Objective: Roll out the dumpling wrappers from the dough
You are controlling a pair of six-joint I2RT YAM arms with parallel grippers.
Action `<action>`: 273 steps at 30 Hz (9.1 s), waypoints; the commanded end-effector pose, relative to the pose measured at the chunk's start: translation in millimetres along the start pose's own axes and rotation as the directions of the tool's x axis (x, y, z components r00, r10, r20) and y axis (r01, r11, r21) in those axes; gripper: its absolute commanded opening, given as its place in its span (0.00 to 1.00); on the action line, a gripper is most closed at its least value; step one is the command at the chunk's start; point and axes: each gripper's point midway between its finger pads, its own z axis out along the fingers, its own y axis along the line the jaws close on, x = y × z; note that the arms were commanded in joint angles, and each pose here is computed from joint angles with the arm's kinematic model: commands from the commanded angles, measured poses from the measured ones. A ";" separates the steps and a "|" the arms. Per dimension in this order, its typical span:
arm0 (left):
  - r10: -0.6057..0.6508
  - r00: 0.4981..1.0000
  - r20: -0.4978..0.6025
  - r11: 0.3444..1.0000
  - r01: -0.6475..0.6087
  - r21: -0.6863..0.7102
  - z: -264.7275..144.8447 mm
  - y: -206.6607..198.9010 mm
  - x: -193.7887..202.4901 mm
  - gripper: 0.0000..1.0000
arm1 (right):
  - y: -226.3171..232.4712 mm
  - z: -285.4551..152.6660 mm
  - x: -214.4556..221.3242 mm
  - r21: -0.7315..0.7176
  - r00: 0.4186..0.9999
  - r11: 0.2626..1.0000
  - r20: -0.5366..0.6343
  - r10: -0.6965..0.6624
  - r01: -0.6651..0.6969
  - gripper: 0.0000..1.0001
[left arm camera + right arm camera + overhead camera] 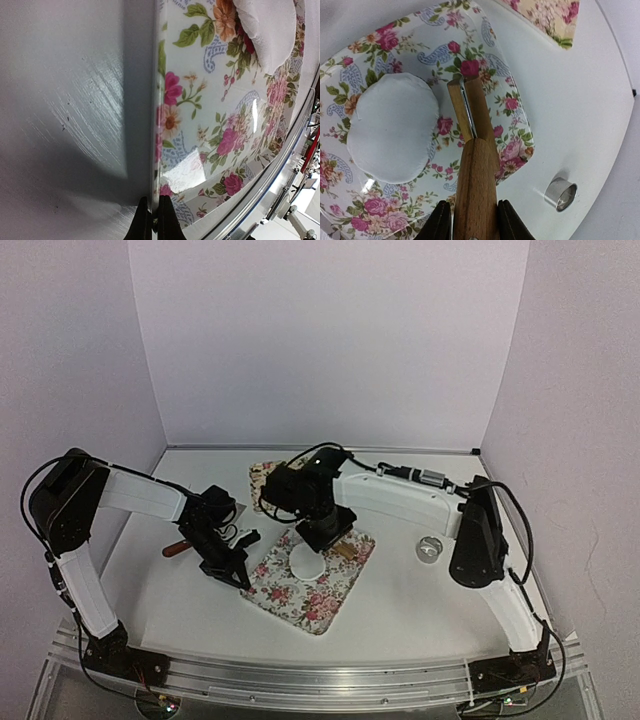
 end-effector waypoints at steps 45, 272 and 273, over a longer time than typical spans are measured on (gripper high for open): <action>0.030 0.997 0.073 1.000 -0.030 -0.008 -2.4 -1.8 -19.8 0.00 | -11.4 80.4 62.9 -0.349 0.668 0.597 -0.574 0.473 -0.722 0.00; -0.125 0.979 0.160 0.979 0.148 -0.141 -30.4 53.2 -22.0 0.00 | -72.6 129.0 247.2 0.270 0.344 0.622 -0.643 0.684 -0.735 0.00; -0.125 0.979 0.160 0.979 0.148 -0.141 -30.5 53.2 -21.8 0.00 | -72.7 128.8 247.4 0.270 0.343 0.622 -0.643 0.685 -0.735 0.00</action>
